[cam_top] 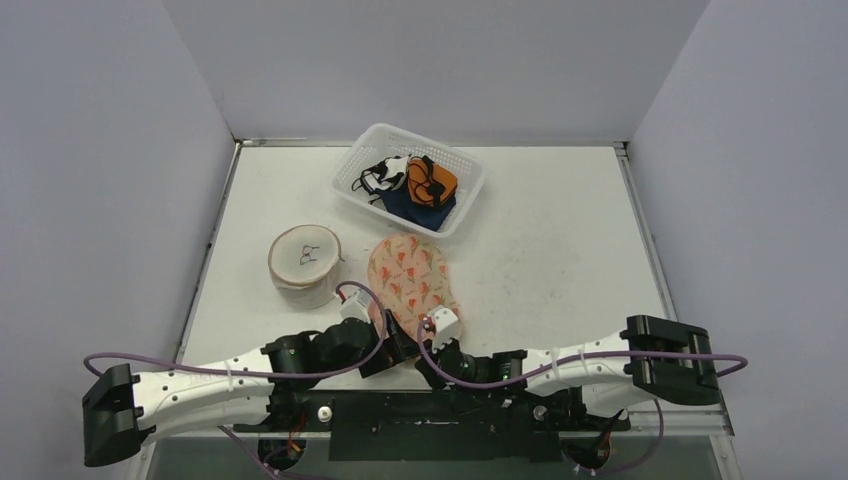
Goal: Unzip the laundry bag and remove the bra
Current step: Unzip the laundry bag at the center of the board.
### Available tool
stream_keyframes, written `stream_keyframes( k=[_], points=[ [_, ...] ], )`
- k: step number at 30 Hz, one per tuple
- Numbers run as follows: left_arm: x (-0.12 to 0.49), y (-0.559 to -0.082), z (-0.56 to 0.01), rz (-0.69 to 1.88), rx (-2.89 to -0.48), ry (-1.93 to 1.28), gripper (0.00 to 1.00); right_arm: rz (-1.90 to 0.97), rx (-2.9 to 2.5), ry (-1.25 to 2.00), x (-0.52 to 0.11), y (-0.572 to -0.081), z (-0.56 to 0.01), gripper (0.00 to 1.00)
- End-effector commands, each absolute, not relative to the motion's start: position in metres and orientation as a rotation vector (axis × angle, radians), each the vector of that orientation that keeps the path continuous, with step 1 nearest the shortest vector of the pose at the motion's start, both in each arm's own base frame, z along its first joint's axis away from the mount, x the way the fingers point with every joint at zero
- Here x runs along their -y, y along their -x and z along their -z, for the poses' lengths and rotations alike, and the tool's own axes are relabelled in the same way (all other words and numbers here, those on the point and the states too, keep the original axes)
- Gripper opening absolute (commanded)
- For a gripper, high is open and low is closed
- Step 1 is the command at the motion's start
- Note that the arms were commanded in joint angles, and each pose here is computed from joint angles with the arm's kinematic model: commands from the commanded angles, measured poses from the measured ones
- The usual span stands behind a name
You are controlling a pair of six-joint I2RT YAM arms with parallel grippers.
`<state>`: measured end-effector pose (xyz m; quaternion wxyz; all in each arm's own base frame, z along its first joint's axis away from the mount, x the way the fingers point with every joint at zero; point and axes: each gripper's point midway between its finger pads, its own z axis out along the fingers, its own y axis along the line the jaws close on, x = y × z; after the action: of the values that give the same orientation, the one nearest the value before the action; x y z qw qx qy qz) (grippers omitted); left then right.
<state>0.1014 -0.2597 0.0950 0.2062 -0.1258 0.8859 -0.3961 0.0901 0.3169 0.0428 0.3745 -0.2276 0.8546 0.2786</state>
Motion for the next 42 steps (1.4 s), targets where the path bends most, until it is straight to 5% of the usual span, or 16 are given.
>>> stream_keyframes(
  k=[1,6,15,29,42],
  points=[
    [0.256,-0.095,-0.083,1.07,-2.479,0.427,0.87,-0.848,-2.072,0.621,-0.366,-0.093,-0.081,0.05],
    [0.253,-0.111,-0.074,1.013,-2.422,0.53,0.83,-0.86,-2.076,0.639,-0.376,-0.091,-0.08,0.05],
    [0.245,-0.139,-0.062,0.995,-2.358,0.662,0.58,-0.9,-2.069,0.587,-0.364,-0.09,-0.085,0.05],
    [0.239,-0.157,-0.059,0.941,-2.346,0.664,0.0,-0.822,-2.105,0.548,-0.336,-0.094,-0.082,0.05],
    [0.248,-0.164,-0.063,0.961,-2.382,0.536,0.0,-0.679,-2.177,0.418,-0.269,-0.101,-0.058,0.05]
  ],
)
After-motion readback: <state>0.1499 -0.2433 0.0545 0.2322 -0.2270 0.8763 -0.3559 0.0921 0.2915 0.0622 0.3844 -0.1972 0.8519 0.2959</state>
